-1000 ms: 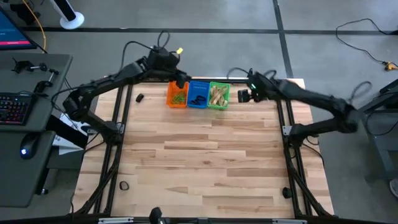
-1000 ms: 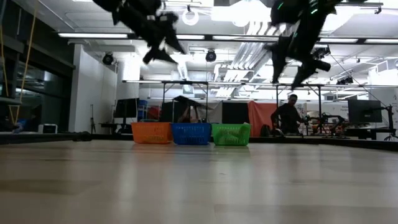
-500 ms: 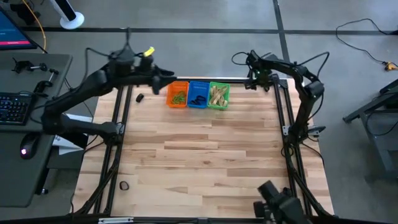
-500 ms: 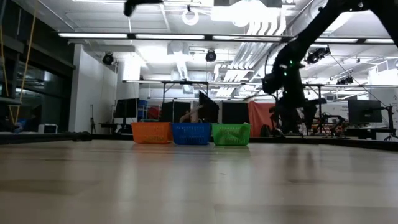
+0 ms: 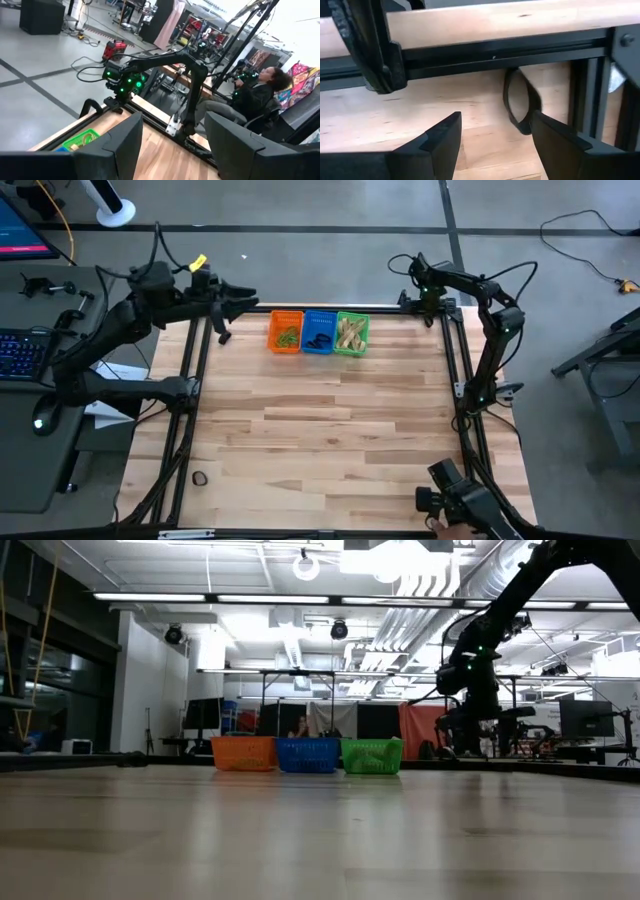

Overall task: Sort rubber bands into baskets
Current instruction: Put the black rubber band into the blue bin

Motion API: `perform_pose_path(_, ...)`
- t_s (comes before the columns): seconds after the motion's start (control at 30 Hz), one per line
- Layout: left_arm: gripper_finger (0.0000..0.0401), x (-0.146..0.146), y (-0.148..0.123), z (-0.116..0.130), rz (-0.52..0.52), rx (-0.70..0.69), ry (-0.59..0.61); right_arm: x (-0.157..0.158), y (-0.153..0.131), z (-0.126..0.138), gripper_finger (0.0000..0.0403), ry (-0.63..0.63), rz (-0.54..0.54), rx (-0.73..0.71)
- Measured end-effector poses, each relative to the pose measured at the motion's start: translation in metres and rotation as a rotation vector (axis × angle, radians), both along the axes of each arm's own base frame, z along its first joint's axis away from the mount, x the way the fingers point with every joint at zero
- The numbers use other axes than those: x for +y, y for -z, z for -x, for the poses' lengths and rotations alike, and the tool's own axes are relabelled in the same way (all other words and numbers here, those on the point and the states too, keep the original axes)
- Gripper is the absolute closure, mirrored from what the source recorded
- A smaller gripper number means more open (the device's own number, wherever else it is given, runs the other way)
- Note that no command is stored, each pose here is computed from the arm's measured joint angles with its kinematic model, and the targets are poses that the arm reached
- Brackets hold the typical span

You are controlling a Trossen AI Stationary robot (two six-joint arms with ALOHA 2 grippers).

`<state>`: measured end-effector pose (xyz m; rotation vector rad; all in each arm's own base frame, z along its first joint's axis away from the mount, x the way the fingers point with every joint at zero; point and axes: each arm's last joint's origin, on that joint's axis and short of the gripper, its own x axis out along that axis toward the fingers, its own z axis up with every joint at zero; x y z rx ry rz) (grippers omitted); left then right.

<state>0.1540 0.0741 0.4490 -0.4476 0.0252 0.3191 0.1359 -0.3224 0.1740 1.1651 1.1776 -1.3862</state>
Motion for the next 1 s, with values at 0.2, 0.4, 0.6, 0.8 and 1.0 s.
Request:
perform_pose_path(0.2,0.0194,0.000,0.002,0.000,0.003,0.017,0.001,-0.002,0.021,-0.002,0.0179,-0.001,-0.084,0.009)
perform_pose_path(0.4,0.0194,0.000,0.004,0.000,0.048,0.026,-0.004,-0.008,0.031,-0.003,0.0189,-0.002,-0.101,0.020)
perform_pose_path(0.6,0.0194,0.000,0.004,0.000,0.072,0.018,-0.007,-0.011,0.032,0.003,0.0225,-0.049,-0.106,0.037)
perform_pose_path(0.8,0.0194,0.000,0.004,0.000,0.104,0.006,-0.011,-0.008,0.033,0.003,0.0373,-0.124,-0.137,0.066)
perform_pose_path(1.0,0.0194,0.000,-0.001,0.000,0.101,-0.042,-0.010,0.008,0.004,-0.014,0.0398,-0.270,-0.079,0.059)
